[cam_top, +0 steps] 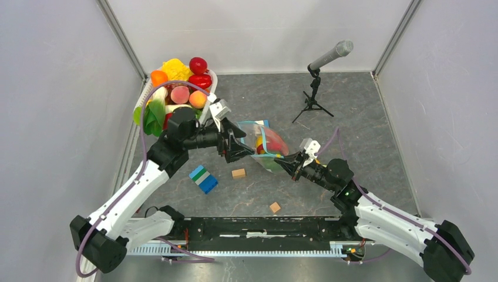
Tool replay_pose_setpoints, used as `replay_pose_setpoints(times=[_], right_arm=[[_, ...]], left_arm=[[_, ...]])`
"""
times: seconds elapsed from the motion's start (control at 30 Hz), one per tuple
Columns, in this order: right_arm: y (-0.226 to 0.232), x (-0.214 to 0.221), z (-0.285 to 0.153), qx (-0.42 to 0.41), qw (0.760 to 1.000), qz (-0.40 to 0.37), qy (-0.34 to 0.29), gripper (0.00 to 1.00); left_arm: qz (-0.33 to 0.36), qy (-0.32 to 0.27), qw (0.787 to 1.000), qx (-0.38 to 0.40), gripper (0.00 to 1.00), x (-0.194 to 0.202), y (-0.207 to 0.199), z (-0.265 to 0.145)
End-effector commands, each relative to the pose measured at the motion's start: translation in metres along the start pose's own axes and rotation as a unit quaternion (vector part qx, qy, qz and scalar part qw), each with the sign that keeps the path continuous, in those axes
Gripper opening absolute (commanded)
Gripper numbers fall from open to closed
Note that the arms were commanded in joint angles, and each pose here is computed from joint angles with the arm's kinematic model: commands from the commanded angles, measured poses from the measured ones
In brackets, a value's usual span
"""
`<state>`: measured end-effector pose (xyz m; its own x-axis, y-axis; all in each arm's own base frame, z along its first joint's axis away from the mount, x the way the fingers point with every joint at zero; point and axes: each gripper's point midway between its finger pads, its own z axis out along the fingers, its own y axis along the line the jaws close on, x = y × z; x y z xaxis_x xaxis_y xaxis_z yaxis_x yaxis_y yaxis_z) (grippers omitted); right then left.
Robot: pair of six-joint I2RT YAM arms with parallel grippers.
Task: Place the food in the zip-top bag and seal the zipper
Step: Adjust the zipper food storage bag at the center of the board.
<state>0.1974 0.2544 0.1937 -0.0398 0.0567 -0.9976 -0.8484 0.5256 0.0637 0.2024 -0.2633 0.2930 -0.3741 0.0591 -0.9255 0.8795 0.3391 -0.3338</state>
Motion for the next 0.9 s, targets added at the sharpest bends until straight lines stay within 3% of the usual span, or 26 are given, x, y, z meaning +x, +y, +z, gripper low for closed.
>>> replay_pose_setpoints(times=[0.0,0.27,0.67,0.87], right_arm=[[0.004,-0.025,0.0,-0.012,0.999,-0.027,-0.031,0.0],[0.006,-0.031,-0.003,-0.018,0.998,-0.032,-0.041,0.0],[0.004,-0.032,-0.004,-0.009,0.998,-0.024,-0.058,0.0],[0.004,-0.03,-0.003,-0.009,0.998,-0.014,-0.056,0.0]], left_arm=[[0.119,-0.024,0.988,0.095,0.93,-0.028,-0.032,0.004],[0.21,0.016,0.971,0.114,0.93,-0.018,-0.044,0.02],[0.201,-0.009,0.979,0.018,1.0,-0.019,-0.02,0.011],[0.199,-0.015,0.98,0.018,1.0,-0.022,-0.02,0.012]])
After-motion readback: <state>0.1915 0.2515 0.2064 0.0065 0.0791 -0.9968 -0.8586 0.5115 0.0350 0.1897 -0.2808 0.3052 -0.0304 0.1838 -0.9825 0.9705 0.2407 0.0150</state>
